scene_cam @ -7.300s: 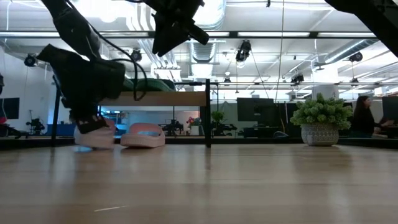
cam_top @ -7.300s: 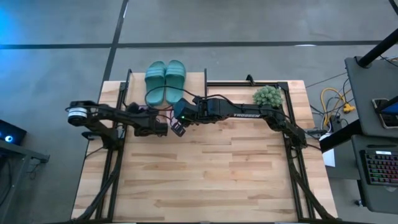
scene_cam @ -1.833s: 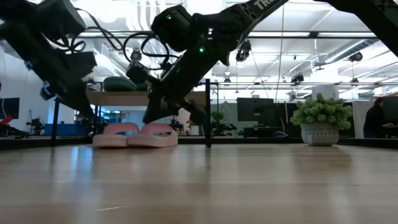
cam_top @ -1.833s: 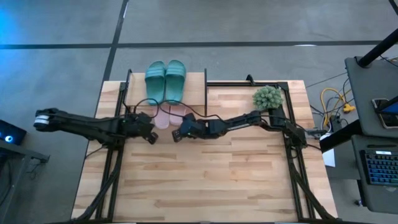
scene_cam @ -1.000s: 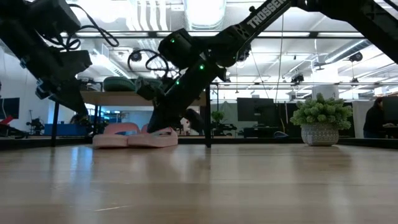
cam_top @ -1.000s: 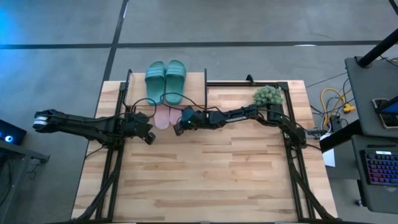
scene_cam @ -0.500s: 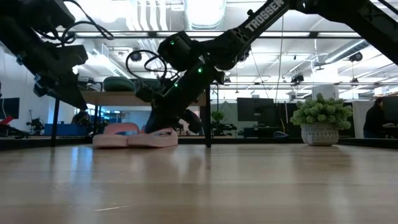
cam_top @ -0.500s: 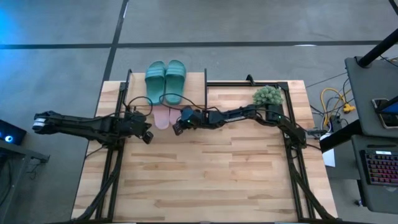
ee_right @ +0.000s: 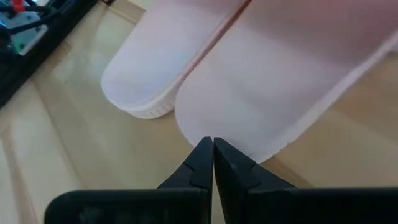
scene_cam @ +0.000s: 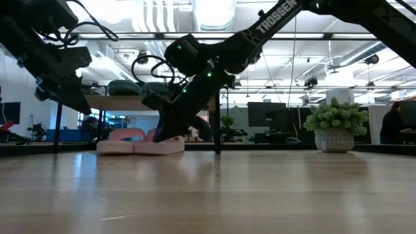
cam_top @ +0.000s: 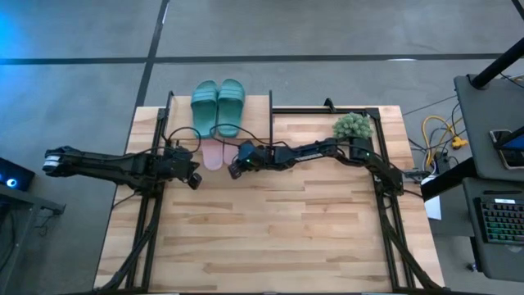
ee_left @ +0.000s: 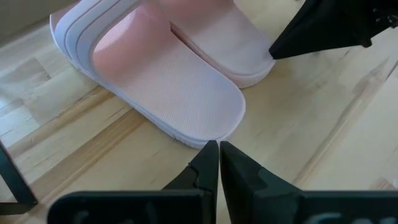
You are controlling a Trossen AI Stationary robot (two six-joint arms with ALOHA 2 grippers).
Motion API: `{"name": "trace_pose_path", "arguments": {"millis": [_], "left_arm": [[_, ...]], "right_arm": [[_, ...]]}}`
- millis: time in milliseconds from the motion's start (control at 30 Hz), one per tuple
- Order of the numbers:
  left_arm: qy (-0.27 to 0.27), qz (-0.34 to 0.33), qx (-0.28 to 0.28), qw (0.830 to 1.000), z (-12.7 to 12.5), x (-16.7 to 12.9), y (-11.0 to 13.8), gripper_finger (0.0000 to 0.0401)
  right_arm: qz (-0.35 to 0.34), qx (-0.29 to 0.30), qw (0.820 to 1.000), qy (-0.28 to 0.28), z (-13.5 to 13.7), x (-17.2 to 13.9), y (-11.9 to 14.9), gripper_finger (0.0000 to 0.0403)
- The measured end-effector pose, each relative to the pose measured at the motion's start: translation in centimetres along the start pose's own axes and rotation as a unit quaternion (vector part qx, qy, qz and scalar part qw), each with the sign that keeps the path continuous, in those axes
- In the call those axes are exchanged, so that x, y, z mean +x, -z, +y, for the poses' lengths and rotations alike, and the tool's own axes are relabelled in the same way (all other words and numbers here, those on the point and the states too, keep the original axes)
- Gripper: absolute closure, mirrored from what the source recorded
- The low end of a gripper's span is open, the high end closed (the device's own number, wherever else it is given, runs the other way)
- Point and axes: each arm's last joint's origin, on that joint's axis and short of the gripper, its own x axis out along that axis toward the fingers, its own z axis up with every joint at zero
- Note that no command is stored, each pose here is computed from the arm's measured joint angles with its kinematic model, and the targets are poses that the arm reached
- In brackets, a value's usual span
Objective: Pick and place slides into the shelf
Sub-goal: Adjust the right pink slide under the shelf, then adjust the left pink slide under the shelf
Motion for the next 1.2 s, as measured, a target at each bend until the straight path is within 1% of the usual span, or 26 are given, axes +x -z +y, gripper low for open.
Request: {"name": "trace_pose_path", "arguments": {"millis": [167, 433, 633, 733, 833, 933, 1000, 1100, 1200], "left_arm": [[-0.001, 0.0, 0.001, 1.0, 0.0, 0.0, 0.0, 0.0399], [-0.006, 0.006, 0.004, 1.0, -0.1, 0.2, 0.1, 0.0399], [-0.001, 0.028, 0.012, 1.0, -0.3, 0.7, 0.4, 0.0399], [0.026, 0.032, 0.019, 0.999, -0.7, 1.3, 0.8, 0.0399], [0.083, 0.022, 0.01, 0.996, -1.6, 2.2, 1.4, 0.0399], [0.109, 0.0, -0.006, 0.994, -2.1, 2.9, 1.8, 0.0399], [0.112, -0.001, -0.019, 0.993, -2.1, 3.3, 2.1, 0.0399], [0.104, 0.01, -0.013, 0.994, -2.2, 3.7, 2.3, 0.0399], [0.1, 0.025, -0.005, 0.995, -2.4, 4.0, 2.5, 0.0399]], "right_arm": [[-0.001, -0.015, 0.999, 0.035, 0.1, -0.9, -0.1, 0.0394], [-0.004, -0.021, 0.999, 0.028, 0.7, -1.2, -0.4, 0.0394], [-0.02, -0.037, 0.999, 0.002, 2.8, -2.5, -1.1, 0.0394], [-0.04, -0.06, 0.997, -0.009, 4.5, -4.0, -1.6, 0.0394], [-0.069, -0.081, 0.994, 0.014, 6.1, -6.1, -1.9, 0.0394], [-0.101, -0.1, 0.989, 0.049, 7.5, -8.6, -2.4, 0.0394], [-0.123, -0.104, 0.984, 0.071, 8.1, -10.4, -2.7, 0.0394], [-0.138, -0.111, 0.979, 0.106, 8.1, -12.7, -3.0, 0.0394], [-0.141, -0.121, 0.972, 0.144, 7.7, -14.3, -3.1, 0.0394]]}}
